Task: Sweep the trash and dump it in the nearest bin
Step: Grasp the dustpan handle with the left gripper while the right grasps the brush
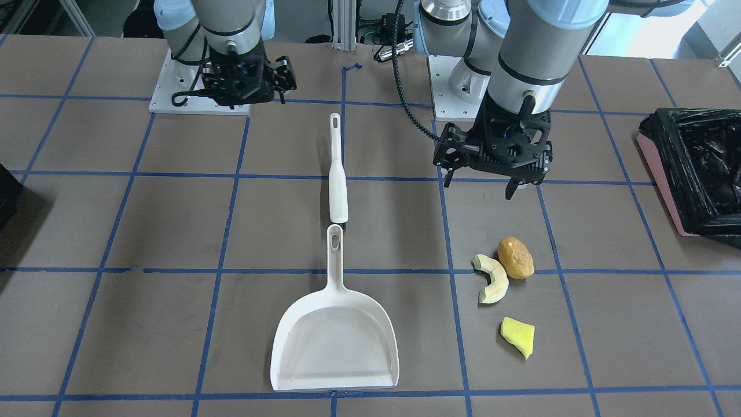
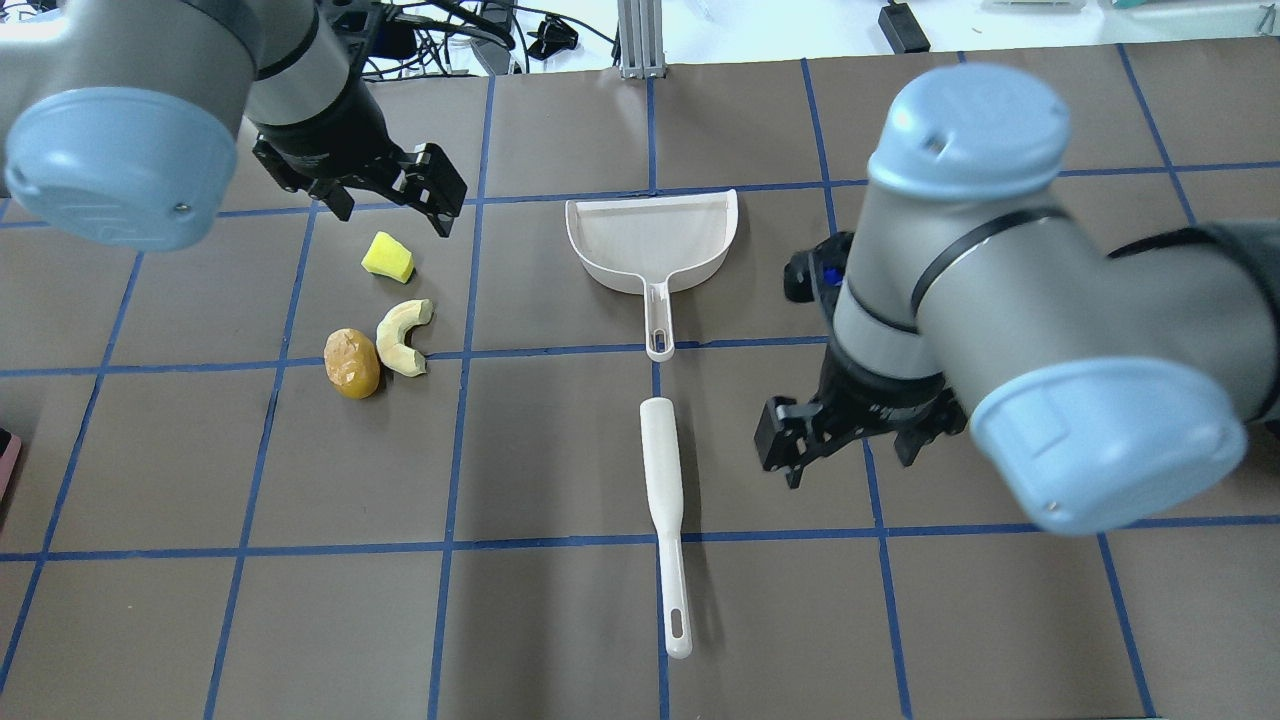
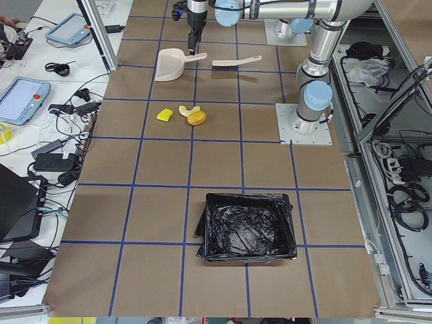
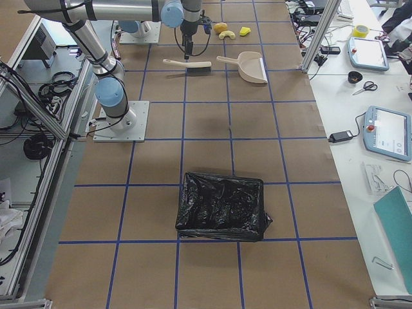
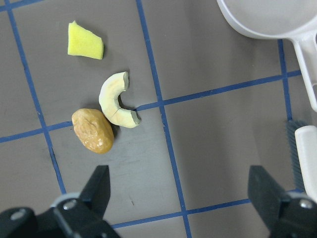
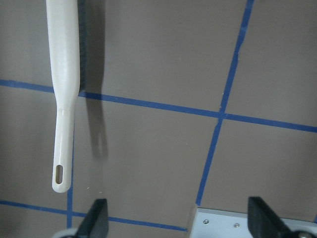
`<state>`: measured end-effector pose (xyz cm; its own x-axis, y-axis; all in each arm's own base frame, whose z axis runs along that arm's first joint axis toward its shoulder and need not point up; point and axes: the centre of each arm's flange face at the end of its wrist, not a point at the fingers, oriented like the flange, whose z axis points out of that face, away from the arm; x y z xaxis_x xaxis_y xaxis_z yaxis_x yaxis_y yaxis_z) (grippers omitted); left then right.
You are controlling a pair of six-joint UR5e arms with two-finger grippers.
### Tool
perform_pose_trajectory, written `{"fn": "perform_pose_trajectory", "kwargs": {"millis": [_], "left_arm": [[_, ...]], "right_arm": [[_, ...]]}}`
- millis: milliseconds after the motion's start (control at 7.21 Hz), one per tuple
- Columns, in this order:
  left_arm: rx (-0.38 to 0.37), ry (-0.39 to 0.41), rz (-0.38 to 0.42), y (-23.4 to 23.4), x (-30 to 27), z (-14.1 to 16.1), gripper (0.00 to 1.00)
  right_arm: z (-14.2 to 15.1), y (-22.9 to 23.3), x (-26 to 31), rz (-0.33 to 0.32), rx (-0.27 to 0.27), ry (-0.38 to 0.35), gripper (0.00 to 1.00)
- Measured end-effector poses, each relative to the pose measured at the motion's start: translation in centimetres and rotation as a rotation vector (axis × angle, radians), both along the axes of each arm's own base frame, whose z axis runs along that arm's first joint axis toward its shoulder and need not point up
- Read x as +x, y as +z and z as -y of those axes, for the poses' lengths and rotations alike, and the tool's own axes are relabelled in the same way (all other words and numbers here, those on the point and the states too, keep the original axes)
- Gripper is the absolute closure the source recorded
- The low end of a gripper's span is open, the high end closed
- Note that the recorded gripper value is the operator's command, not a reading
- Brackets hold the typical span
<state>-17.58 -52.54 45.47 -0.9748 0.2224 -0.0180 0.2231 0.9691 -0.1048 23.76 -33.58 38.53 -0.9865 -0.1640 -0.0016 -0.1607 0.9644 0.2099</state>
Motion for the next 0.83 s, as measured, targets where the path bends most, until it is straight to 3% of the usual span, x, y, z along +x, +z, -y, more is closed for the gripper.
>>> {"fn": "perform_pose_trajectory", "kwargs": {"millis": [139, 416, 833], "left_arm": [[-0.005, -0.002, -0.005, -1.7, -1.9, 0.9, 0.00], [-0.015, -0.004, -0.018, -5.7, -6.5, 2.5, 0.00], [0.004, 0.030, -0.070, -11.8, -12.9, 3.5, 0.00]], "right_arm": [[-3.0, -2.9, 2.7, -0.018, 0.003, 0.012, 0.00], [-7.2, -7.9, 6.8, -0.013, -0.058, 0.050, 0.00], [-8.4, -12.3, 10.8, -0.002, -0.106, 0.036, 0.06]]}}
